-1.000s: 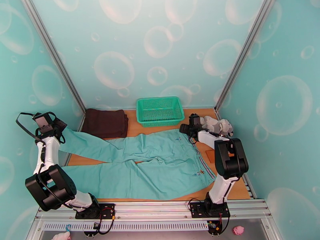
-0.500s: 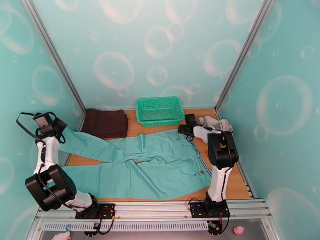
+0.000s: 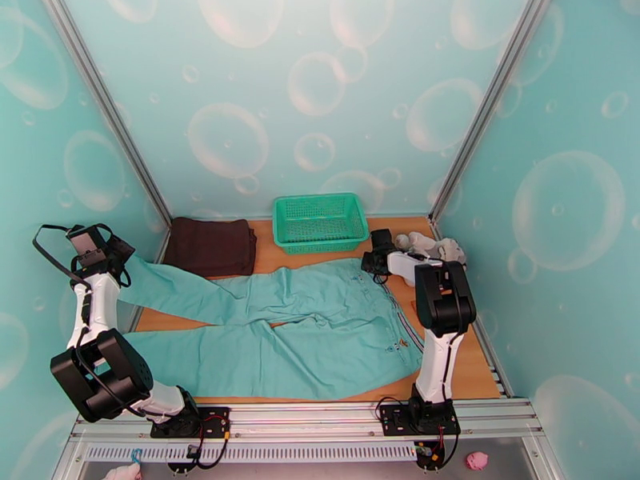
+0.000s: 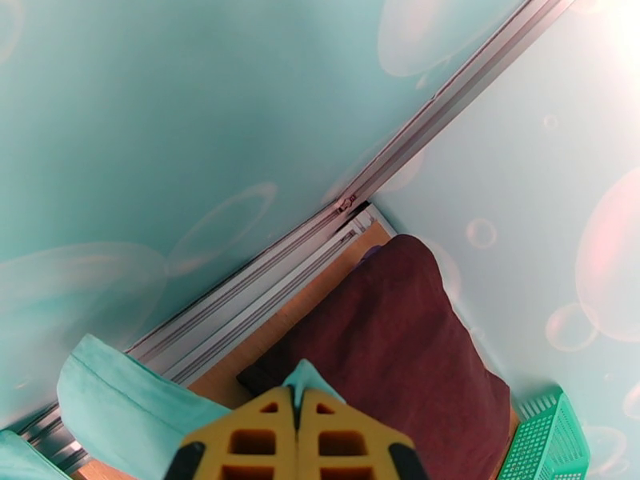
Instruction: Fold and stack the trousers
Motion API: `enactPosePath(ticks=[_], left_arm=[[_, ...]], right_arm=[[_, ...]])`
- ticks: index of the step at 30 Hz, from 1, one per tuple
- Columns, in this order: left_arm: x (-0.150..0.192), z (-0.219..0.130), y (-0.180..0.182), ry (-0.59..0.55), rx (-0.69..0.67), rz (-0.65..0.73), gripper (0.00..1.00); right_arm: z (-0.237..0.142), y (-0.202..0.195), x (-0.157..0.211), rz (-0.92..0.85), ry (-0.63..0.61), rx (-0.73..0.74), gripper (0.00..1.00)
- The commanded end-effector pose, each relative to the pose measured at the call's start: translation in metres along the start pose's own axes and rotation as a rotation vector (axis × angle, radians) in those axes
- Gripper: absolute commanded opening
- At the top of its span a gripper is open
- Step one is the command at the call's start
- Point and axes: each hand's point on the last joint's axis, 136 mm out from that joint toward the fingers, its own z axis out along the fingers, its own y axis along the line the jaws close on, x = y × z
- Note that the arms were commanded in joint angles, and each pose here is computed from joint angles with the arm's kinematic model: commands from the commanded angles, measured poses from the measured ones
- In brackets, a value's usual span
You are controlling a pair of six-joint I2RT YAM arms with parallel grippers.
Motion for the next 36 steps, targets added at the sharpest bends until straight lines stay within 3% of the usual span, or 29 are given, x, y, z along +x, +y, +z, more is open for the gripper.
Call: enactPosePath(ticks=[1, 3, 6, 19, 36], left_arm=[[-0.004, -0.001, -0.007, -0.013, 0.028, 0.013, 0.0], [-0.005, -0.002, -0.007, -0.017, 0.028, 0.013, 0.0], [-0.004, -0.001, -0.007, -0.014, 0.028, 0.013, 0.0], [-0.003, -0.001, -0.007, -0.011, 0.033, 0.015, 0.0], [-0.003, 0.0, -0.005, -0.011, 0.027, 0.014, 0.0]], right_arm=[[0.005, 0.002, 0.005, 0.031, 0.019, -0.055, 0.19], [0.0, 0.001, 0.003, 0.034, 0.004, -0.068, 0.09], [-0.011, 0.001, -0.005, 0.046, -0.041, -0.1, 0.0], [-0.093, 0.002, -0.028, 0.053, -0.278, -0.208, 0.0], [-0.116, -0.003, -0.037, 0.046, -0.345, -0.235, 0.0]])
